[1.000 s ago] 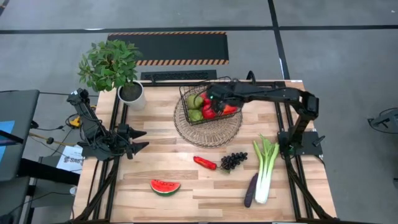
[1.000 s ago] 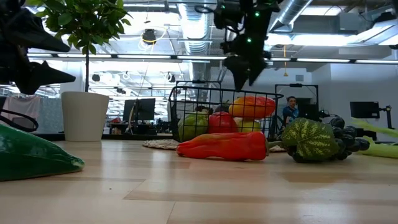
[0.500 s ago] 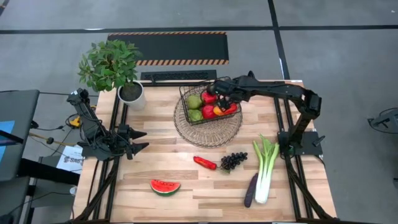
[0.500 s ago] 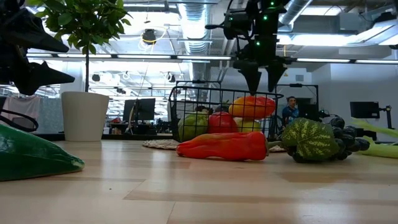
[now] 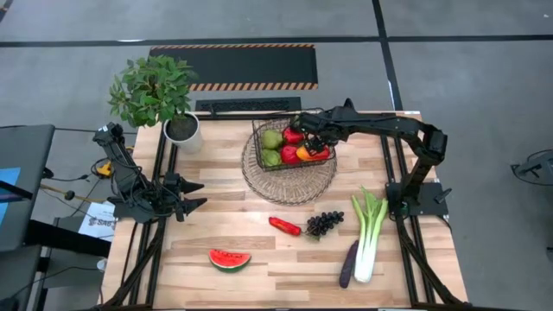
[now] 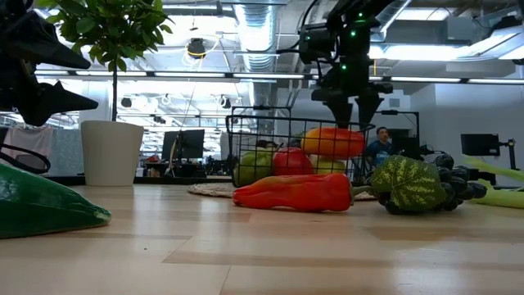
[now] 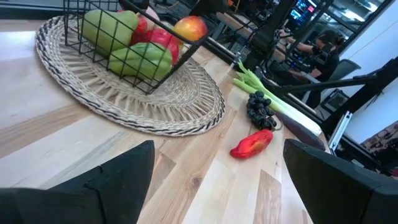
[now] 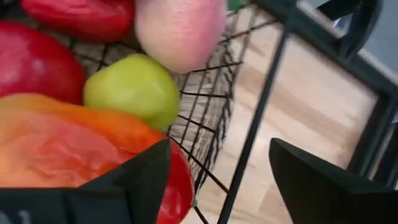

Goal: Build produce basket
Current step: Adjust the black wire basket, then put the red chili pepper into the black wire basket

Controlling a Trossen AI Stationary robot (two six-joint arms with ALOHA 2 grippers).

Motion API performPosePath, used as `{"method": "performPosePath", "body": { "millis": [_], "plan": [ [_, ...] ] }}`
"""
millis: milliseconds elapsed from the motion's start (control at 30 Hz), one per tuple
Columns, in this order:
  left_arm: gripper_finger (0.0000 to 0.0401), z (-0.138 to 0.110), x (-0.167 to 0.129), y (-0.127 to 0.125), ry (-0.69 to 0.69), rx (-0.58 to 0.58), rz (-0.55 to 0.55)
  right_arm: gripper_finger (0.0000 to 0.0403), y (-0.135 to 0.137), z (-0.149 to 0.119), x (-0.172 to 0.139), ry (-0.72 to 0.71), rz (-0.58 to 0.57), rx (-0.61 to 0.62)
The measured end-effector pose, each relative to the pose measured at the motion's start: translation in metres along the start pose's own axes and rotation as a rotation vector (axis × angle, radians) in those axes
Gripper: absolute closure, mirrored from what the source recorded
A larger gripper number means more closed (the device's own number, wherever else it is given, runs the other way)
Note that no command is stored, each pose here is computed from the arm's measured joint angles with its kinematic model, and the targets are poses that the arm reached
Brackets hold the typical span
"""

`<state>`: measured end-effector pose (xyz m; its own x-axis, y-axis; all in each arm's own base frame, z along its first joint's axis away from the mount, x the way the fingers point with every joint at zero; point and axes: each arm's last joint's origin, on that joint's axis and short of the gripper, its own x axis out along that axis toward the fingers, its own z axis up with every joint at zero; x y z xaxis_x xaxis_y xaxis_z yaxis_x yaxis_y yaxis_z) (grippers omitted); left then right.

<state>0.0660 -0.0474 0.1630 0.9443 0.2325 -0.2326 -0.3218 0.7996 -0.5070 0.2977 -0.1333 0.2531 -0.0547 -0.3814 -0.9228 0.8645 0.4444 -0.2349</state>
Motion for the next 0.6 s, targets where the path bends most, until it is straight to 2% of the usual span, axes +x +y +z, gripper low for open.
{"method": "performPosePath", "body": {
  "millis": [233, 467, 600],
  "plan": [
    [0.0060, 0.000, 0.000, 0.000, 0.000, 0.000, 0.000, 0.0146, 0.006, -0.005, -0.002, 0.034, 0.043, -0.025],
    [0.0060, 0.000, 0.000, 0.000, -0.001, 0.000, 0.001, 0.0148, 0.008, -0.002, -0.007, -0.011, 0.033, -0.068],
    [0.0060, 0.000, 0.000, 0.000, -0.001, 0.000, 0.000, 0.0148, 0.006, 0.006, -0.027, -0.074, 0.077, -0.099]
  ]
}}
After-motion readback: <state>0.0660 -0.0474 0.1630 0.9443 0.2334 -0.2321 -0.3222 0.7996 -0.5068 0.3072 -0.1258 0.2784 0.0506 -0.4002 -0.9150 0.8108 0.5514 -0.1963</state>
